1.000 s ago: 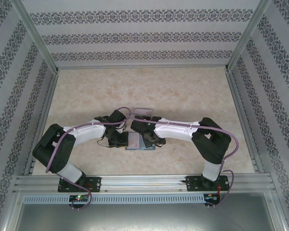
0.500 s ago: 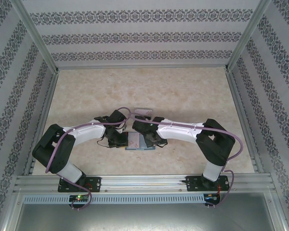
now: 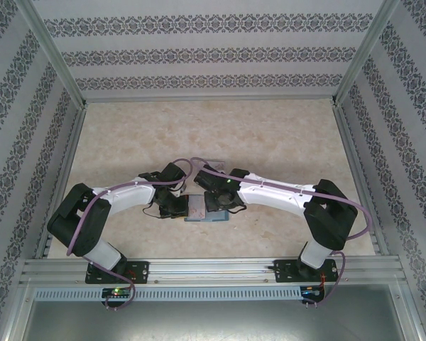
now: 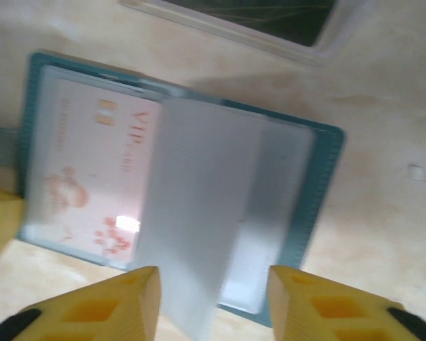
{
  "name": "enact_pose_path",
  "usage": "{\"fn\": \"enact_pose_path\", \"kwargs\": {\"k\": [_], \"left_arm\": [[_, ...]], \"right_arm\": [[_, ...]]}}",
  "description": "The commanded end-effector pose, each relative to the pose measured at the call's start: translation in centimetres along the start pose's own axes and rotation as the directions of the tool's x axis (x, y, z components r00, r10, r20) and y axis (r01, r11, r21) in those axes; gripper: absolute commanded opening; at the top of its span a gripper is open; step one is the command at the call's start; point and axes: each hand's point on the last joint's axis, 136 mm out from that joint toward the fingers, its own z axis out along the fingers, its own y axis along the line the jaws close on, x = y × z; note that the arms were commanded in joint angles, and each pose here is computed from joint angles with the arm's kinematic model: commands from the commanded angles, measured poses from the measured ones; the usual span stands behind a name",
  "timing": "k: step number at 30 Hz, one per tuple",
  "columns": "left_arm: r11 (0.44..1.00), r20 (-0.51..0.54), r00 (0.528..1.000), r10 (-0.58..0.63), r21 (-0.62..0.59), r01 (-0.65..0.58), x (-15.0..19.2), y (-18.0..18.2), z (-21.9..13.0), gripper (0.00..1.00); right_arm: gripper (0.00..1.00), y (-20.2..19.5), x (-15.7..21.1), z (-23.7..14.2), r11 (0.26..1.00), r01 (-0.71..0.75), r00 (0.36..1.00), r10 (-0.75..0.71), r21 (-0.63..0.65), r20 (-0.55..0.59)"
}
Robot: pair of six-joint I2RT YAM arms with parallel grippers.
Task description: Take the credit cards out of the card holder
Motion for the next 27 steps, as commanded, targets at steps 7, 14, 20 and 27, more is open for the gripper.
{"fn": "enact_pose_path", "kwargs": {"k": [7, 14, 20, 27], "left_arm": [[1.0, 0.001, 1.0, -0.003, -0.003, 0.003, 0.5, 0.1, 0.1, 0.01], [1.0, -0.001, 1.0, -0.004, -0.005, 0.004, 0.6, 0.2, 0.1, 0.01], [1.0, -0.006, 1.0, -0.003, -0.008, 0.003, 0.6, 0.1, 0.2, 0.01], [1.0, 0.001, 1.0, 0.002, -0.007, -0.002, 0.3, -0.2, -0.3, 0.01]], "right_arm": [[0.24, 3.9, -1.2, 1.3, 0.98, -0.054, 0.999, 0.052, -0.192, -0.015], [0.2, 2.3, -0.2, 4.3, 0.977, -0.109, 0.993, 0.098, -0.185, -0.068], [0.19, -0.9, 0.9, 5.8, 0.989, -0.126, 0.99, 0.12, -0.076, -0.08], [0.2, -1.0, 1.1, 5.7, 0.989, -0.122, 0.99, 0.115, -0.08, -0.087]]}}
